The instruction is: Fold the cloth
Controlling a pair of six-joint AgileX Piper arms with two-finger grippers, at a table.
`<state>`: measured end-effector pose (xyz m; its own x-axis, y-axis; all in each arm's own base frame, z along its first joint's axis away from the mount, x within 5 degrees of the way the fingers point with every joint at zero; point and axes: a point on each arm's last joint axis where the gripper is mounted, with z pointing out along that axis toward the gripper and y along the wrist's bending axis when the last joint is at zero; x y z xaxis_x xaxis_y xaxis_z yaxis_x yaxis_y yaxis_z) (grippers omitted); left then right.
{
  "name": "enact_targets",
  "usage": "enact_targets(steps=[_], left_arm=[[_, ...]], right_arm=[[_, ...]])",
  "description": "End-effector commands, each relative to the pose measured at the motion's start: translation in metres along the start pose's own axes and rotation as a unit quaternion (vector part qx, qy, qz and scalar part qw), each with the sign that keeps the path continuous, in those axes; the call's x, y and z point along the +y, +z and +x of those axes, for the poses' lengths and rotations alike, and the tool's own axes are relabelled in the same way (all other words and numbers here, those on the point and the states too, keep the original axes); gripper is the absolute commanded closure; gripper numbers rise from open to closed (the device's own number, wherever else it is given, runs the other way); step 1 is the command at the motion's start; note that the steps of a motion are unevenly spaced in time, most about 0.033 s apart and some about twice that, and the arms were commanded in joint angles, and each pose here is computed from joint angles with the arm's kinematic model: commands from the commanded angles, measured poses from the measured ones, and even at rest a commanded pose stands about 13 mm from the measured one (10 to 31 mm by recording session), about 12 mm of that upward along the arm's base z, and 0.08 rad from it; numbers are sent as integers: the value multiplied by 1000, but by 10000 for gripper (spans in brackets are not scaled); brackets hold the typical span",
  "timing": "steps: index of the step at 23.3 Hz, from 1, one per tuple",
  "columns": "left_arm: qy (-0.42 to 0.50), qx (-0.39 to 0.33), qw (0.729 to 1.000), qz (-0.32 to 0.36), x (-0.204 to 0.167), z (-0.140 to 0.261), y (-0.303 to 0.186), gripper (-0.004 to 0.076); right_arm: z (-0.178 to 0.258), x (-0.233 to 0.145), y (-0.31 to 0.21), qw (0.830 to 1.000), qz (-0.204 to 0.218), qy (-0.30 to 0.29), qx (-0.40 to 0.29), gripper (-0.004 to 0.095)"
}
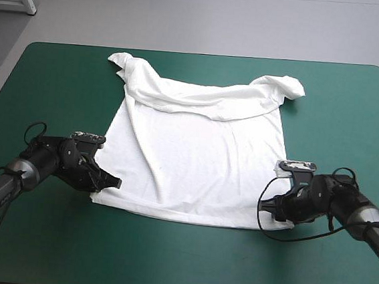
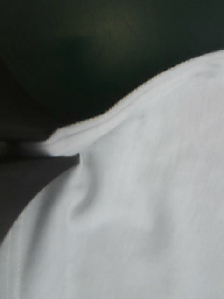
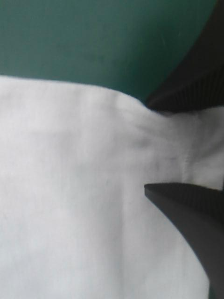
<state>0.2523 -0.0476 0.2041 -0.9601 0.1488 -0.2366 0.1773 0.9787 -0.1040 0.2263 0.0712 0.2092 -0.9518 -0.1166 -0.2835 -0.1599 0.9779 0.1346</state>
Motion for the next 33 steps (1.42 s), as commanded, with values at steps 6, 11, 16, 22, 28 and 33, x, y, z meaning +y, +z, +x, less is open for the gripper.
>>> enact_targets(steps=[6, 11, 16, 22, 28, 33], left_arm=[[-3, -18, 1000, 11, -3, -2, 3, 733], [4, -118, 993, 11, -8, -22, -46, 733], [36, -285, 958, 17, -23, -42, -172, 733], [71, -444, 893, -3, -34, -37, -292, 733], [87, -561, 821, -64, -35, -19, -375, 733], [89, -634, 761, -102, -35, 5, -426, 733]], right_arm=[[-4, 21, 43, 1000, 23, -5, 17, 925], [-27, 28, -19, 995, 10, -7, -98, 911], [-54, 34, -146, 953, 8, -19, -303, 908], [-72, 43, -250, 893, 14, -78, -442, 926], [-64, 43, -346, 815, 21, -79, -574, 927], [-40, 39, -415, 744, 33, -81, -662, 926]])
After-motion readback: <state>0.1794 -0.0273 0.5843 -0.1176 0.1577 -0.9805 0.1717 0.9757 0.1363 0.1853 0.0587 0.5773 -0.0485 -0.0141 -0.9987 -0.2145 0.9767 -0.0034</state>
